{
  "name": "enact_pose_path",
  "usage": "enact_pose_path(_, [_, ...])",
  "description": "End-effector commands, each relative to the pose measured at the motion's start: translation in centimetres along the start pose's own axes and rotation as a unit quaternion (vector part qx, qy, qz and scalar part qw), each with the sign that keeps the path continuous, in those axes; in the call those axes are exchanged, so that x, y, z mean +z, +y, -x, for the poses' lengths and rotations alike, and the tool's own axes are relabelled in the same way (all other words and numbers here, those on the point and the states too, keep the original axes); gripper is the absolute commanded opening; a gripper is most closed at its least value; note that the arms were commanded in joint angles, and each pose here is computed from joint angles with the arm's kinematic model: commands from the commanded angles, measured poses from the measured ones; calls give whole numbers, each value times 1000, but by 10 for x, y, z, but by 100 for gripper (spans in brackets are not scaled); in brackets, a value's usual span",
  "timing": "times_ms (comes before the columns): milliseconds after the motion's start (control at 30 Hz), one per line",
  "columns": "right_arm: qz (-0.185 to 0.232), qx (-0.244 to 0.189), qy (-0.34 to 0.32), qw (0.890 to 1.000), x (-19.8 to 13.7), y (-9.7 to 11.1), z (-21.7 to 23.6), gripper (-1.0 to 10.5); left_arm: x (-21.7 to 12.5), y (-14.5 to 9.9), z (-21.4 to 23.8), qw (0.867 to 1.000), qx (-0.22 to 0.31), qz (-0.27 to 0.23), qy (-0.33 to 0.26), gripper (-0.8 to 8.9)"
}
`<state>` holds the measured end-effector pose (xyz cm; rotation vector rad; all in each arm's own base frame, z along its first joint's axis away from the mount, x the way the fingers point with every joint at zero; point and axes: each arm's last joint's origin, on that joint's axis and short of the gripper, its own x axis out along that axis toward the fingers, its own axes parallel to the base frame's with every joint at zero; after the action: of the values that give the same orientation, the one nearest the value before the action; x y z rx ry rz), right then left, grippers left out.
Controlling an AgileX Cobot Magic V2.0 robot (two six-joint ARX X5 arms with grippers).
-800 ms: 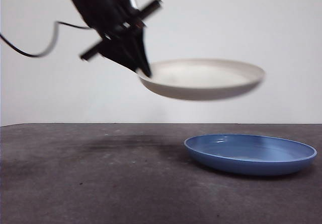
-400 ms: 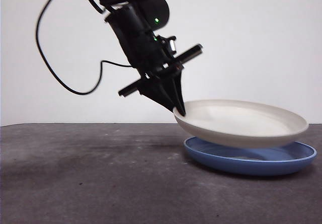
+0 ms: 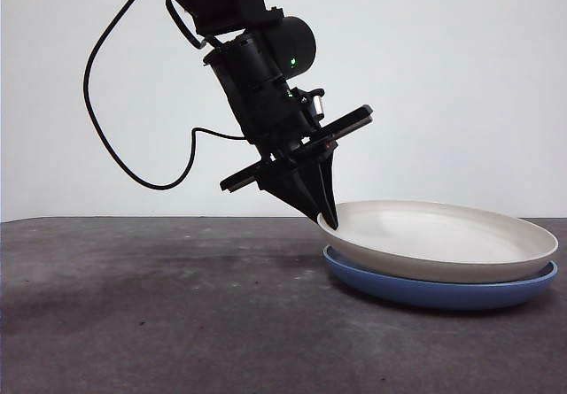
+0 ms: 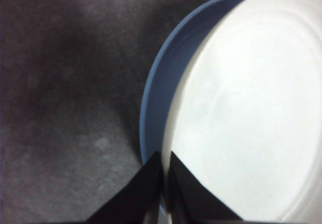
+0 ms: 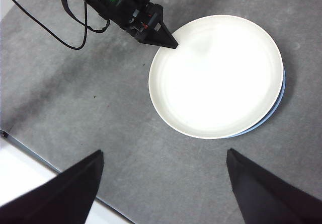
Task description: Pick up the white plate, put it on the blue plate, put it on desk
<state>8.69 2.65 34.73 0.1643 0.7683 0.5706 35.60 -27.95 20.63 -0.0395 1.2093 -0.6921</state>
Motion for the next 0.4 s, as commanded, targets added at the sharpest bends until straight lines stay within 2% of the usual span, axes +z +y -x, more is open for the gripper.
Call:
enact_pose_path(33, [-2, 0, -9, 1000, 3, 2, 4, 391, 2, -5, -11, 1000, -3, -5, 4, 15])
enact_pose_path(333, [-4, 0, -5, 1000, 2, 2, 4, 391, 2, -10, -13, 1000, -8, -13, -3, 35])
enact_pose_path(400, [-5, 0, -2, 1000, 2, 2, 4, 391, 3, -11, -13, 1000, -8, -14, -3, 84])
